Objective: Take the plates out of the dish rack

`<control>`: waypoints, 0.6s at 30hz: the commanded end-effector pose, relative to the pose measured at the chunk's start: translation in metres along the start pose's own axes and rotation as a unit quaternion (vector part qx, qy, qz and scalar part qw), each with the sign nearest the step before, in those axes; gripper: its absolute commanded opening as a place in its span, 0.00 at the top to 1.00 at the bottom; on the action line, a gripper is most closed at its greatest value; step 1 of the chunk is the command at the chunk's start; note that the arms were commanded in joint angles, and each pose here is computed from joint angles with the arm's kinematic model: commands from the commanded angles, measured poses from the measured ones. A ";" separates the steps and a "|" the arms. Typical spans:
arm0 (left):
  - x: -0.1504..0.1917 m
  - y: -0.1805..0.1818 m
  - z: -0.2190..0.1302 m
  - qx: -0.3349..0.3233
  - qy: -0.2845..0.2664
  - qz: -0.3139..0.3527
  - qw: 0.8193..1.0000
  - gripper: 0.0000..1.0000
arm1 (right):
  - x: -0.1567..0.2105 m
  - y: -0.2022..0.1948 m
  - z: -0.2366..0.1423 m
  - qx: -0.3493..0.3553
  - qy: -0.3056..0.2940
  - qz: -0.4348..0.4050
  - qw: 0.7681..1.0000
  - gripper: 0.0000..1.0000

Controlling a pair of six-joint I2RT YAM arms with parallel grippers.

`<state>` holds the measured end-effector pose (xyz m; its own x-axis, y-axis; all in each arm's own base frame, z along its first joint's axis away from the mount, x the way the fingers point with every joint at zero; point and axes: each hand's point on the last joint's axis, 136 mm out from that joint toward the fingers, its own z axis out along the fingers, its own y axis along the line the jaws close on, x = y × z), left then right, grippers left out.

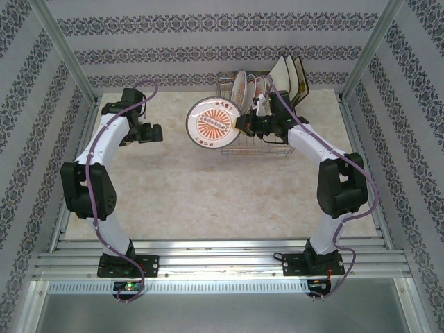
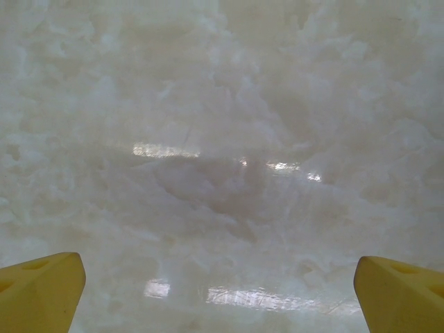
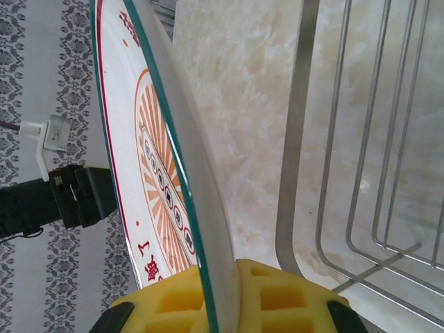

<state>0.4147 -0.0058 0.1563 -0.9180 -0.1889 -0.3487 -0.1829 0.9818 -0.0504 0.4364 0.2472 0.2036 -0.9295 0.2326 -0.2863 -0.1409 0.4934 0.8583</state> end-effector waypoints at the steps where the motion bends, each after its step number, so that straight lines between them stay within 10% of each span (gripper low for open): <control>1: -0.016 -0.020 -0.027 0.061 -0.050 0.011 0.997 0.00 | -0.008 0.027 0.007 -0.042 0.003 -0.029 0.999 1.00; 18: -0.038 -0.123 -0.086 0.410 -0.132 0.024 0.902 0.00 | -0.013 0.062 0.031 -0.079 0.032 -0.050 0.995 1.00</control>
<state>0.4313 -0.1093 0.2363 -0.8132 -0.2094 -0.5430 0.1949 0.7812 -0.5931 0.4527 0.2867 0.2140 -0.9397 0.1713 -0.2960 -0.1941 0.4456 0.8740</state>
